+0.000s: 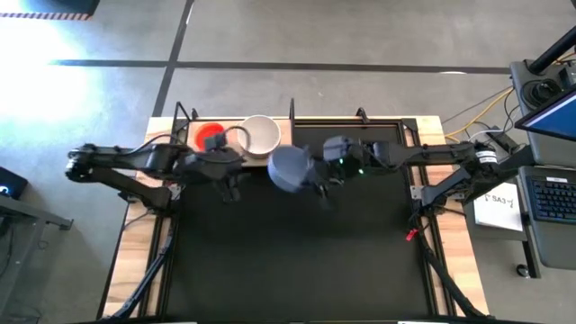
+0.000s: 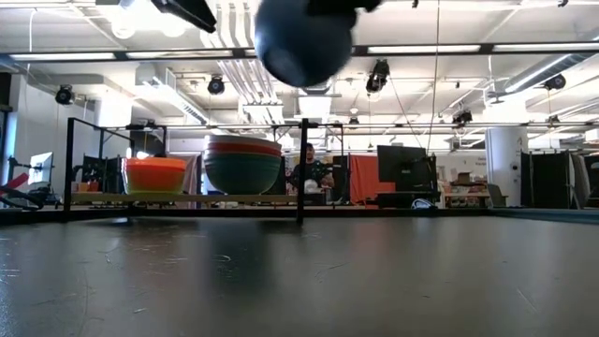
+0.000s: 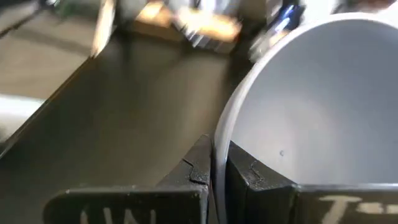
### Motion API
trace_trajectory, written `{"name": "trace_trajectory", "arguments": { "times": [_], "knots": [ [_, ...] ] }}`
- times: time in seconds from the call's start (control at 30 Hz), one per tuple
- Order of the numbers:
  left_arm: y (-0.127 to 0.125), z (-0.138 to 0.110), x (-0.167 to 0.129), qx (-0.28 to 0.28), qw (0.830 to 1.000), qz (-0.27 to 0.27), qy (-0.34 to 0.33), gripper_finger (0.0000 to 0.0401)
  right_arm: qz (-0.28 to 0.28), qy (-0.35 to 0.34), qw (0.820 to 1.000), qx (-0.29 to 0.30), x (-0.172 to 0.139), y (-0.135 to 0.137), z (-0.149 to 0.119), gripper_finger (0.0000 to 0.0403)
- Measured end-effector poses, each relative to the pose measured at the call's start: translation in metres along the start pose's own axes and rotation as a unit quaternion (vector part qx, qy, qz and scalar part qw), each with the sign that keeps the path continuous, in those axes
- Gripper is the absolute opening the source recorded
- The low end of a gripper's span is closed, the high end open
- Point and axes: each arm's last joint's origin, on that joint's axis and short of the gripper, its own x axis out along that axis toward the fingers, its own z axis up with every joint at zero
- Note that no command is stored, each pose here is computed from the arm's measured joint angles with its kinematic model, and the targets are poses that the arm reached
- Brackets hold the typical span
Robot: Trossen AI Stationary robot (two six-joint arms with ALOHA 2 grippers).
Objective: Place and stack bowls onto a shelf
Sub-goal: Stack the large blue bowl onto the white bowl on the shelf
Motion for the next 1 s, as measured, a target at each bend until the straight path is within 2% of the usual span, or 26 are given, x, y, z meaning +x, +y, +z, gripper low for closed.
{"name": "trace_trajectory", "arguments": {
  "times": [0.17, 0.3, 0.57, 0.77, 1.0],
  "knots": [
    [0.005, -0.021, -0.001, -0.052, 0.997, 0.031, -0.045, 0.0154, -0.096, -0.064, 0.993, 0.010, 0.008, -0.036, 0.004, 0.0008],
    [0.011, -0.033, -0.007, -0.037, 0.995, 0.064, -0.061, 0.0154, -0.151, -0.067, 0.986, 0.014, 0.023, -0.061, -0.005, 0.0008],
    [0.024, -0.046, -0.029, -0.062, 0.991, 0.063, -0.102, 0.0154, -0.177, -0.069, 0.982, 0.003, 0.055, -0.094, -0.019, 0.0008],
    [0.030, -0.049, -0.040, -0.069, 0.989, 0.060, -0.119, 0.0154, -0.192, -0.080, 0.978, -0.010, 0.064, -0.111, -0.011, 0.0008],
    [0.033, -0.051, -0.045, -0.074, 0.987, 0.058, -0.129, 0.0154, -0.198, -0.044, 0.979, -0.027, 0.087, -0.128, -0.019, 0.0008]
  ]
}}
